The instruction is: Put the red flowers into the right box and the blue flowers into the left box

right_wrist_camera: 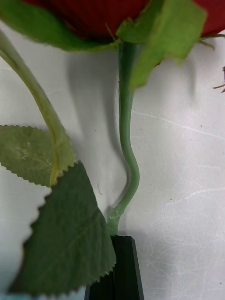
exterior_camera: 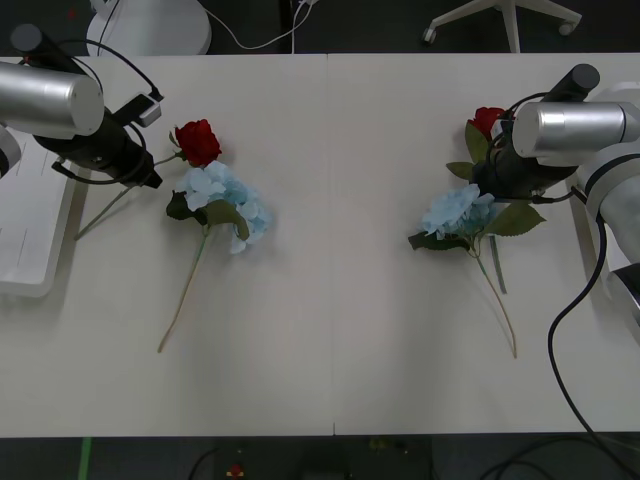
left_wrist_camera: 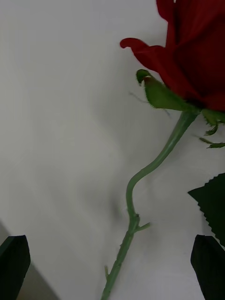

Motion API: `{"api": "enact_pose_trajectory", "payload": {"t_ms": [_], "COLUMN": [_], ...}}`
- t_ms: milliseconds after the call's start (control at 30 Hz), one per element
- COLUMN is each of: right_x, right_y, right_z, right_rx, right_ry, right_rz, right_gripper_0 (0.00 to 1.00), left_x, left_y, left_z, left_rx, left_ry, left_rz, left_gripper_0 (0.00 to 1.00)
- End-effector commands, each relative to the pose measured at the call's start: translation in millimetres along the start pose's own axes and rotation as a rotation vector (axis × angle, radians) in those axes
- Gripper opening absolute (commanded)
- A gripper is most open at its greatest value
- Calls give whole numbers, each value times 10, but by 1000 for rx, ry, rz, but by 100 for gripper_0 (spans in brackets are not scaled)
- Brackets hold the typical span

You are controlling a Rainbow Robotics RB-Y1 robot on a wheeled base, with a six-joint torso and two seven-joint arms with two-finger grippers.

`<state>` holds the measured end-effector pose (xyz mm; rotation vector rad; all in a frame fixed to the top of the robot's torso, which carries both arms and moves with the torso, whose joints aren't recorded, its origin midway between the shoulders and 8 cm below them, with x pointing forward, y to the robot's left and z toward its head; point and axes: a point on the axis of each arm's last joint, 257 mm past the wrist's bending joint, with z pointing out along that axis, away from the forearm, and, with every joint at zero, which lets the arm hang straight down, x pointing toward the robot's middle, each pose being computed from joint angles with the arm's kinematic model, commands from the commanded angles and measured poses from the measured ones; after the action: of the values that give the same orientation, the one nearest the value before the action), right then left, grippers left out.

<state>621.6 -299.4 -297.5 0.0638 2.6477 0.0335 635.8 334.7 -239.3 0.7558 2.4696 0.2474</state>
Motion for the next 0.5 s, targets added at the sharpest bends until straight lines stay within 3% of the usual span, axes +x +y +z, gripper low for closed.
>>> {"api": "enact_pose_trajectory", "payload": {"t_ms": [33, 367, 500], "right_x": [-279, -371, -380], "right_y": [254, 200, 50], "right_z": [-149, -268, -474], "right_rx": [-28, -19, 8], "right_ry": [-44, -41, 18], "right_rz": [14, -4, -84], "right_gripper_0": [0, 0, 0], "left_x": [-272, -90, 0], "left_y": [-106, -152, -153], "left_z": [-56, -1, 49], "left_rx": [-4, -5, -15], "left_ry": [7, 76, 102], "left_rz": [-41, -50, -51], "left_gripper_0": [100, 100, 100]}}
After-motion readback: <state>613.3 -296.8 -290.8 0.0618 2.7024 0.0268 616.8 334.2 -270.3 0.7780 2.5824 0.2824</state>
